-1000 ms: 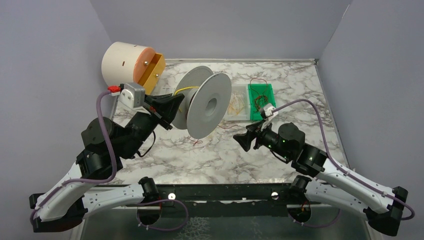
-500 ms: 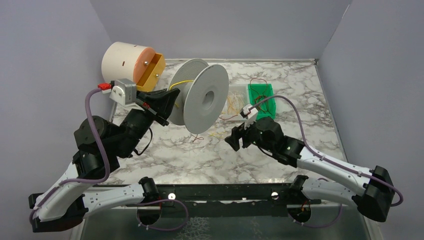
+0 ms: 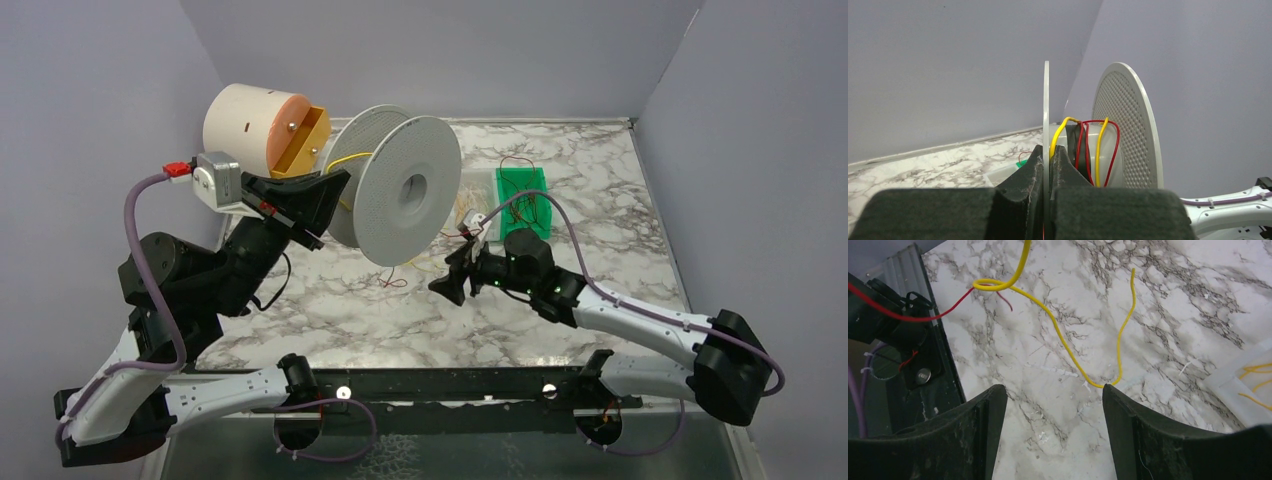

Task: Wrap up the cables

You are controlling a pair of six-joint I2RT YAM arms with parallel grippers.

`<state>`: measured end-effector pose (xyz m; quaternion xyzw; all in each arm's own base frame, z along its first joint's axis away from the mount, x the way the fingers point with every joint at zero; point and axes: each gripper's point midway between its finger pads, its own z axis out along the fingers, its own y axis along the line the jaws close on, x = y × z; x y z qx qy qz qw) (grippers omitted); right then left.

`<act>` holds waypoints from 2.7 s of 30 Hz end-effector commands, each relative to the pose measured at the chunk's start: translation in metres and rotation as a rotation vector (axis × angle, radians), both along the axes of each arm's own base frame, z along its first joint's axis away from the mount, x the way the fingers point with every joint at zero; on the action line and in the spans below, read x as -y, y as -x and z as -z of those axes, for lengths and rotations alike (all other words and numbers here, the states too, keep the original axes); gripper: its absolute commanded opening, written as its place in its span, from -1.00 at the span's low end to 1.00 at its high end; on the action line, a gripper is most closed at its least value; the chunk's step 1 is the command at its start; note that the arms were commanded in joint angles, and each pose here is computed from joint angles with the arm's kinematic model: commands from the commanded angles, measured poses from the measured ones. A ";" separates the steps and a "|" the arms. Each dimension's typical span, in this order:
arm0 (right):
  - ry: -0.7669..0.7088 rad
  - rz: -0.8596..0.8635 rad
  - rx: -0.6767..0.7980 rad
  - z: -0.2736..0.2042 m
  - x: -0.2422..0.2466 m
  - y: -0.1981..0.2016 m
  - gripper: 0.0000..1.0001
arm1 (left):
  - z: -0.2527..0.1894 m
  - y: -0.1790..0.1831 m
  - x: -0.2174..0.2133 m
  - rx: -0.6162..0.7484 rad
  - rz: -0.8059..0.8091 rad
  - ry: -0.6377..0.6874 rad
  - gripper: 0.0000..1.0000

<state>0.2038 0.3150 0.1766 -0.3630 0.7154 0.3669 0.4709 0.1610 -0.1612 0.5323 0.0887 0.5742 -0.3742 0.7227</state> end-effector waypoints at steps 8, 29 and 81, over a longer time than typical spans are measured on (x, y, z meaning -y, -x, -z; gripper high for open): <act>-0.110 -0.186 0.136 -0.015 -0.030 -0.019 0.43 | -0.047 0.017 -0.011 0.064 0.057 0.129 -1.00; -0.160 -0.504 0.076 0.016 -0.060 -0.004 -0.13 | -0.052 0.014 -0.007 0.065 0.055 0.138 -1.00; 0.087 -0.153 0.055 -0.090 -0.026 0.141 -0.98 | 0.081 -0.137 0.071 -0.083 -0.617 -0.177 -1.00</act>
